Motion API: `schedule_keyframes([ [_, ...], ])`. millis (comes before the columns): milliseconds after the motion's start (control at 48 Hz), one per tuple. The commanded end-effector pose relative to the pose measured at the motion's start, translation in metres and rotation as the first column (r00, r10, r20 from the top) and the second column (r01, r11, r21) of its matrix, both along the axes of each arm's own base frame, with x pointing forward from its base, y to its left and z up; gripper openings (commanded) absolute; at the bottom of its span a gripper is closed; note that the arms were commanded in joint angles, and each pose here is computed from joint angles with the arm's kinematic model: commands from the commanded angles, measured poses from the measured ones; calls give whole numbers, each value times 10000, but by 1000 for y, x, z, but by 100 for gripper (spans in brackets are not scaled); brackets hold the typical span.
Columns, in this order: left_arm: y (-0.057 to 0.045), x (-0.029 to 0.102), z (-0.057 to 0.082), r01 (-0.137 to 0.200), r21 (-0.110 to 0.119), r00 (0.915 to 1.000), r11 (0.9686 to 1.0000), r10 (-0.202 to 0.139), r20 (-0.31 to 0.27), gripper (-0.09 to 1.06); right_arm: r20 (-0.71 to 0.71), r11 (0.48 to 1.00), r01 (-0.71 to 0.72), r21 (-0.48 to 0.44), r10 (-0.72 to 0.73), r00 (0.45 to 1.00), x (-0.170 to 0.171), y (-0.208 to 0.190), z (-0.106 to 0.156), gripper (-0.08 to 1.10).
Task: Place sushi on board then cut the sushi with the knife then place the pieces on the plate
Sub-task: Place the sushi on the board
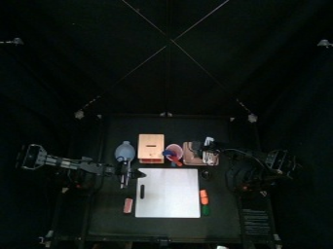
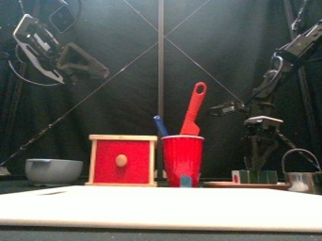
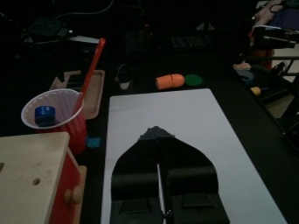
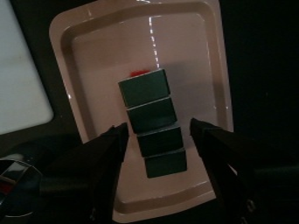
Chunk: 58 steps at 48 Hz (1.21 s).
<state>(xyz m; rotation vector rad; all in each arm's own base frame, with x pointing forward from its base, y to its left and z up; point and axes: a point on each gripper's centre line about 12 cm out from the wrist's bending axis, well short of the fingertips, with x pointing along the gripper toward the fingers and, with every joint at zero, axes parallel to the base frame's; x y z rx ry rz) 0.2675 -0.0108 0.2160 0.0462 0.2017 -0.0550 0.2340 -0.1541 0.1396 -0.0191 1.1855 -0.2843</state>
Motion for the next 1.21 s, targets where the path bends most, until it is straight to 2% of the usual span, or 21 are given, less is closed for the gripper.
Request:
schedule_keyframes([
  [21,0,2,5,-19,-37,9999,10000,19,167,-2,98,10000,27,-18,-27,9999,6,-6,2,92],
  [188,0,2,4,-13,-49,9999,10000,14,151,-2,-266,9997,42,237,-36,9996,6,-6,-15,91],
  [375,0,2,4,0,-65,9999,10000,1,166,-2,-171,9998,70,186,-67,9998,7,-6,-20,88],
  [604,-1,2,4,16,-106,9999,9999,-14,148,-2,210,9983,452,362,-460,9987,7,-4,-12,70],
  [729,-2,1,4,19,-143,9999,9999,-17,147,-2,712,9938,930,609,-972,9927,8,-2,5,68],
  [854,-1,2,4,-66,-279,9999,9996,70,141,-2,1203,9786,1679,1186,-1820,9759,8,3,31,68],
  [979,0,1,3,-158,-401,9998,9991,162,104,-2,1710,9467,2641,1846,-2955,9399,6,11,59,68],
  [1083,0,1,2,-250,-522,9996,9983,255,81,-2,1956,9221,3068,2357,-3542,9145,8,28,76,68],
  [1208,1,0,0,-318,-604,9995,9977,320,14,-2,2116,9033,3236,2817,-3875,8973,14,54,85,68],
])
